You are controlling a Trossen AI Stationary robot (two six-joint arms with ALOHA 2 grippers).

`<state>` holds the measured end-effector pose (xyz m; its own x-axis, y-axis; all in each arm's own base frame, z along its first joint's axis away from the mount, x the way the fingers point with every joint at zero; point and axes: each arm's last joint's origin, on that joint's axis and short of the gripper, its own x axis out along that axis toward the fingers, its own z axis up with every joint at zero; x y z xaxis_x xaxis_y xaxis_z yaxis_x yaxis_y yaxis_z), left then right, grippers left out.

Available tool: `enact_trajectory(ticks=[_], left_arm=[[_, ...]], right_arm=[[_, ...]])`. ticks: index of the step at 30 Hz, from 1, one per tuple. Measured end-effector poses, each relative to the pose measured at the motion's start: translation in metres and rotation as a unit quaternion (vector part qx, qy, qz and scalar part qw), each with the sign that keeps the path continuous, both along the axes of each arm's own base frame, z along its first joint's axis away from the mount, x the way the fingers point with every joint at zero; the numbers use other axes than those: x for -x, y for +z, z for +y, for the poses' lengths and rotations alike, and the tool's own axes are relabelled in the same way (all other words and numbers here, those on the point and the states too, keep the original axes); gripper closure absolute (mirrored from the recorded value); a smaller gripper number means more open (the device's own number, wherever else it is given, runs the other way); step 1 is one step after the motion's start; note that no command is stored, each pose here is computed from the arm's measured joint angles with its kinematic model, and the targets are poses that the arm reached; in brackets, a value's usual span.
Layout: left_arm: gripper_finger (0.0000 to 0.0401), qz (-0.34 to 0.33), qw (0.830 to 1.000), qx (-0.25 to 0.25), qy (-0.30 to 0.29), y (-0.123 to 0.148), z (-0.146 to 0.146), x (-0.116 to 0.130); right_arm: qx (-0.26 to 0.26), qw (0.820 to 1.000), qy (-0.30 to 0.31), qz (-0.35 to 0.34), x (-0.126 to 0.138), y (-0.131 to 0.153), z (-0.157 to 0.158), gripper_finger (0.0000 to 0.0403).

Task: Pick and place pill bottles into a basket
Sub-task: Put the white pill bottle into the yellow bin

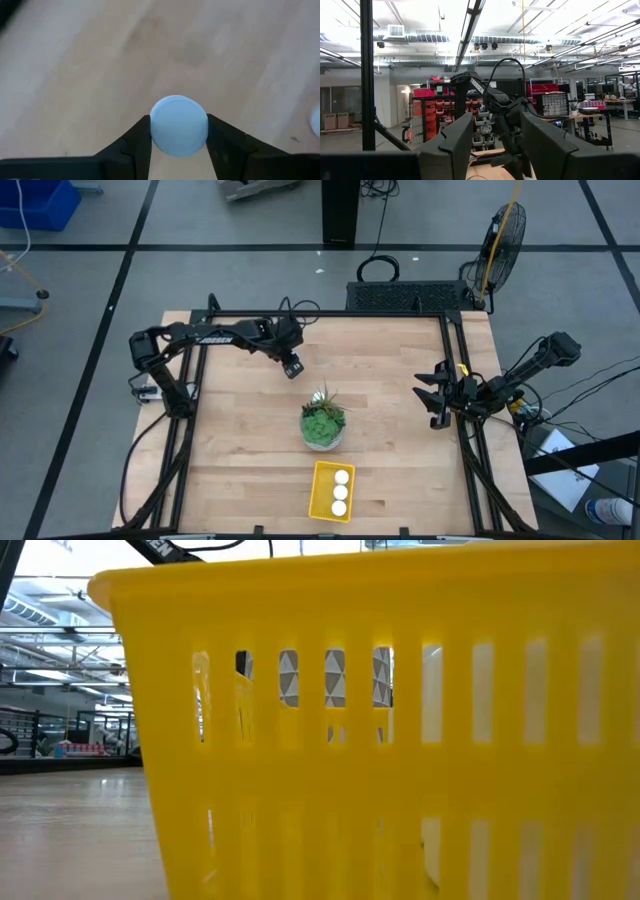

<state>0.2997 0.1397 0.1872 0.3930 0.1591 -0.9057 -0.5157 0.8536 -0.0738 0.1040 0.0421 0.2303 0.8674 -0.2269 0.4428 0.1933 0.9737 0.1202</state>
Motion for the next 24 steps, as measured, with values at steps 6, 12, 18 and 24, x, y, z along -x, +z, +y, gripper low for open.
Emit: enact_trajectory(ticks=[6, 12, 18, 24], left_arm=[[0.0241, -0.017, 1.000, 0.001, -0.015, 0.024, -0.022, 0.005], [0.0241, -0.032, 0.999, -0.013, -0.024, 0.074, -0.052, 0.015], [0.0241, -0.076, 0.995, -0.024, -0.057, 0.131, -0.094, 0.018], [0.0241, -0.148, 0.983, -0.032, -0.106, 0.191, -0.142, 0.017]], right_arm=[[0.001, 1.000, 0.000, 0.001, 0.000, 0.000, 0.000, 0.0241], [0.003, 1.000, 0.000, 0.006, -0.001, -0.001, 0.000, 0.0241], [0.007, 1.000, 0.000, 0.011, -0.001, -0.002, 0.001, 0.0243], [0.009, 1.000, 0.000, 0.015, -0.002, -0.003, 0.001, 0.0241]])
